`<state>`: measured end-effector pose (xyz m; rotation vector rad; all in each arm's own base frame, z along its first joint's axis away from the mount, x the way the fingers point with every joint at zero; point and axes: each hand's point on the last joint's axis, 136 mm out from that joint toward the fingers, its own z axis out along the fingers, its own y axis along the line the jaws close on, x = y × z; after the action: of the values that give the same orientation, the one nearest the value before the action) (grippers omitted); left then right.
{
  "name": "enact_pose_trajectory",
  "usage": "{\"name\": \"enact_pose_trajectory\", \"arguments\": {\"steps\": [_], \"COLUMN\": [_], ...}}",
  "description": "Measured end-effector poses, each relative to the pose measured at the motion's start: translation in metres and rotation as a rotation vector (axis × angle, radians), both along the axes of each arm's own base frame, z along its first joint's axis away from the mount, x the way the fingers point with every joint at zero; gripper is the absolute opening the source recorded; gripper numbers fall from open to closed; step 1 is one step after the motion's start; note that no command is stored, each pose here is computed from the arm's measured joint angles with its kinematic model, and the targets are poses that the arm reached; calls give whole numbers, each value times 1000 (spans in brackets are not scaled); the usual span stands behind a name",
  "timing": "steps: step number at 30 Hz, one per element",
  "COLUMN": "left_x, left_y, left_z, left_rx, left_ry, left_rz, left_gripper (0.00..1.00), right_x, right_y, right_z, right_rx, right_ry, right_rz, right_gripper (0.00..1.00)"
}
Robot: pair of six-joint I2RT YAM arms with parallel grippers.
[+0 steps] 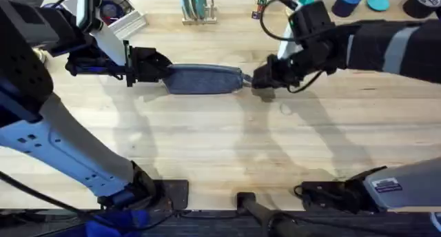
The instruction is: Unzip the bag, pick up the pens from the table one at a time and place them inside, then zip the bag closed.
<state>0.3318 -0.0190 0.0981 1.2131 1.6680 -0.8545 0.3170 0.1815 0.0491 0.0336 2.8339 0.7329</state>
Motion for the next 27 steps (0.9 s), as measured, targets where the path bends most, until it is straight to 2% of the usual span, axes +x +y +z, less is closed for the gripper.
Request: {"name": "enact_pose_trajectory", "arguments": {"steps": [5,27], "left_x": [0,0], "left_y": [1,1], "left_z": [0,0], "left_rx": [2,2], "left_ry": [-3,-3], "left_rz": [2,3], "left_gripper": [42,42], "right_x": [-8,-7], "right_y": [-17,-18], "right_z": [-14,-14], "right_rx": [-50,-62], "right_ry": [29,8], "right_rz": [-18,17], "right_gripper": [32,30]}}
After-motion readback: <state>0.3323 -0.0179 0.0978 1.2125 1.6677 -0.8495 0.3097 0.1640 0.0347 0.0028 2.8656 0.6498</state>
